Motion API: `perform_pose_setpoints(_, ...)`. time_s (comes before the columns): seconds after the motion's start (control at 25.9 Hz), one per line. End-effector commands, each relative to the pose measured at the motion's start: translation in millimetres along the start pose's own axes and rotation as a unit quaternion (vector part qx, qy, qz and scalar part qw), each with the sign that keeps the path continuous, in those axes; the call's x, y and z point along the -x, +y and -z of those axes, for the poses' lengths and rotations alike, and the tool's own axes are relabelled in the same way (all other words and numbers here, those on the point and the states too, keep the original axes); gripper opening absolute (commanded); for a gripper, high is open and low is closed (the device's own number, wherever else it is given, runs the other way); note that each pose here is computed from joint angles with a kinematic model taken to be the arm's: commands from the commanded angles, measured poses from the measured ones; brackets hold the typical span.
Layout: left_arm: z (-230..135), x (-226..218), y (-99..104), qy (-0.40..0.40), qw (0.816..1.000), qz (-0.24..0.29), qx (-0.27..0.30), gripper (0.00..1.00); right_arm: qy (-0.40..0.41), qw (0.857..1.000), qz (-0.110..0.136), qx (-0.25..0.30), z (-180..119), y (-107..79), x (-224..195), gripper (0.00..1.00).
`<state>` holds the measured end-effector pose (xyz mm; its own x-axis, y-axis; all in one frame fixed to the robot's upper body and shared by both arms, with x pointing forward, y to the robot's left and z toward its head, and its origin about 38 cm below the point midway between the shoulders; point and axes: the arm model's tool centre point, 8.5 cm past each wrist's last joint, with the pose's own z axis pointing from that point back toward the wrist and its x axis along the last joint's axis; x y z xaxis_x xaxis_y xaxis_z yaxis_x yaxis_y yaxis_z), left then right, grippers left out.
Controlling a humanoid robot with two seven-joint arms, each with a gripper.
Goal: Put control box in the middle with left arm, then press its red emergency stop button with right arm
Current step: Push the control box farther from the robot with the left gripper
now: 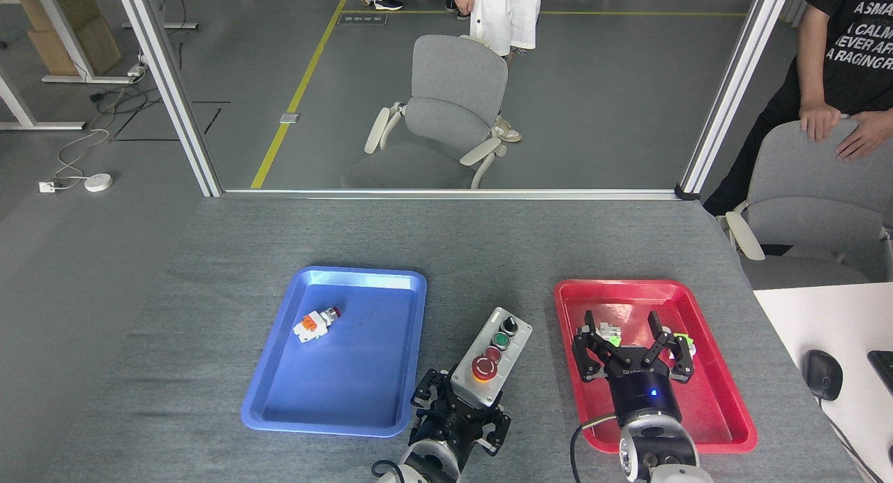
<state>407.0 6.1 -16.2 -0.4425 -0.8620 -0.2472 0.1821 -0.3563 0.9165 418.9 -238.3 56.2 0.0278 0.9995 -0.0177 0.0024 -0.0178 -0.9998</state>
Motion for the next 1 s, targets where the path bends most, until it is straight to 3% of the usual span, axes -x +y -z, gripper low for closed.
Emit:
perform_pose_setpoints(0.0, 0, -2, -2, -0.008, 1.0, 0.005, 0.009, 0.0, -0.004, 1.0, 0.001, -0.005, 0, 0.9, -2, 0.98)
perform_pose_setpoints(0.04, 0, -2, -1, -0.008, 1.0, 0.004, 0.009, 0.0, -0.007, 1.0, 0.001, -0.006, 0, 0.8, -4, 0.98)
perform_pose_setpoints(0.12, 0, -3, -1, -0.006, 1.0, 0.004, 0.009, 0.4, -0.01, 1.0, 0.001, -0.006, 1, 0.4, -6, 0.98)
perform_pose_setpoints(0.15, 0, -2, -1, -0.005, 1.0, 0.005, 0.009, 0.51, -0.011, 1.0, 0.001, -0.007, 1, 1.0, -7, 0.98)
perform_pose_setpoints(0.39, -1, -4, 0, -0.007, 1.0, 0.006, 0.005, 0.87, -0.015, 1.0, 0.003, -0.008, 1, 0.4, -9, 0.98)
perform_pose_setpoints(0.62, -4, -7, -5, -0.009, 1.0, 0.003, 0.005, 0.97, -0.02, 1.0, 0.002, -0.01, 1, 0.7, -10, 0.98)
perform_pose_setpoints(0.73, -18, -21, -17, -0.021, 1.0, -0.011, 0.009, 0.98, -0.036, 0.999, 0.004, -0.009, 0, 0.1, -14, 0.98)
perform_pose_setpoints(0.81, -26, -27, -14, -0.026, 0.999, -0.025, -0.002, 0.98, -0.046, 0.999, 0.004, -0.009, 0, 0.1, -16, 0.98)
perform_pose_setpoints(0.97, -45, -8, -29, -0.015, 1.0, -0.026, -0.006, 0.98, -0.054, 0.998, 0.003, -0.009, 0, -0.4, -22, 0.97)
